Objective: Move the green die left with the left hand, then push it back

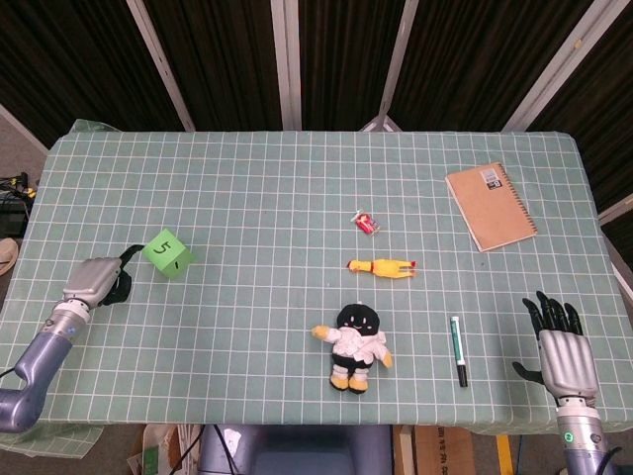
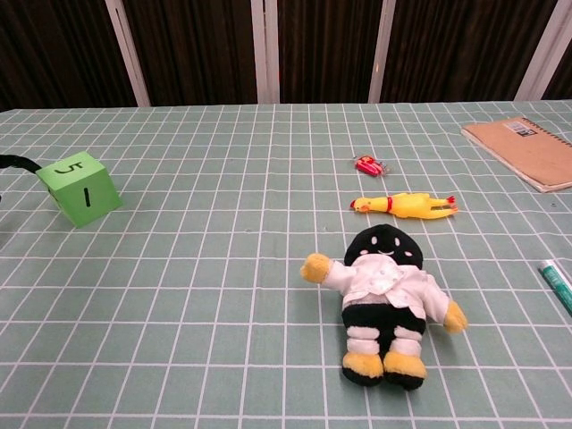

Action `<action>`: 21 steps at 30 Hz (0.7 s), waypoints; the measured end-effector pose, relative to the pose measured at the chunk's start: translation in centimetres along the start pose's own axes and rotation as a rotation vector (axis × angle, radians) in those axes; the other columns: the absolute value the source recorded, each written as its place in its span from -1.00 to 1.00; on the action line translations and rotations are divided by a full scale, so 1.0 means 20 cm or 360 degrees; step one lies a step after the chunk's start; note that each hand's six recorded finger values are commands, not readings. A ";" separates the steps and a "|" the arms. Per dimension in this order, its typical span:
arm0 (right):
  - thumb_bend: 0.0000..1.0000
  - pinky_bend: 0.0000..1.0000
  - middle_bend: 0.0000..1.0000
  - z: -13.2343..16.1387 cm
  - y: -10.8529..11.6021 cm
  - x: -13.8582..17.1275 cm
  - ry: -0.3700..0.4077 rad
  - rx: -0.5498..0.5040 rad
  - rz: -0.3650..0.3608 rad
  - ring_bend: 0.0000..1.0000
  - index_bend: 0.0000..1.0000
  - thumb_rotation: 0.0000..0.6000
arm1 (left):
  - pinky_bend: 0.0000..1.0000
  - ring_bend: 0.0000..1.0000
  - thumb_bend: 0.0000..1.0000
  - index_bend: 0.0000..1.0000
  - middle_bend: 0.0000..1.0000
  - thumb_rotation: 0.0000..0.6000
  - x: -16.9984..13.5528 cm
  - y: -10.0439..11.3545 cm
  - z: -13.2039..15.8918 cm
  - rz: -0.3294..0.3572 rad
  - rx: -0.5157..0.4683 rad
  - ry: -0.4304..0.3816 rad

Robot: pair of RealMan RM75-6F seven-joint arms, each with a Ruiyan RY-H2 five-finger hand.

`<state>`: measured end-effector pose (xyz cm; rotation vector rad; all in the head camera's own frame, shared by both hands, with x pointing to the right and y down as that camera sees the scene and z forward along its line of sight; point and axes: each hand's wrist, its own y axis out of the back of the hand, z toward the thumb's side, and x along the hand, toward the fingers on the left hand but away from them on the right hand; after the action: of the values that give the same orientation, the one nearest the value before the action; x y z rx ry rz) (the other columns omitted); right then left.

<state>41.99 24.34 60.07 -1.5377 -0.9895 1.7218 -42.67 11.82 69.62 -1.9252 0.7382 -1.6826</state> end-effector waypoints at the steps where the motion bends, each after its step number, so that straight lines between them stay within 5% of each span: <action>1: -0.69 -0.95 -0.98 0.00 0.00 0.00 -0.0001 -0.0001 0.0000 -0.89 -0.75 1.00 | 0.46 0.27 0.68 -0.80 0.53 1.00 0.00 0.00 0.00 -0.0009 0.0008 0.0002; 21: -0.69 -0.95 -0.98 -0.01 0.01 0.00 -0.0007 -0.0011 -0.0002 -0.89 -0.75 1.00 | 0.46 0.26 0.68 -0.80 0.52 1.00 -0.04 -0.04 0.03 -0.0060 0.0024 -0.0019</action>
<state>42.18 24.26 59.92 -1.5376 -0.9993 1.7234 -42.18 12.90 69.51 -1.9485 0.6871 -1.6925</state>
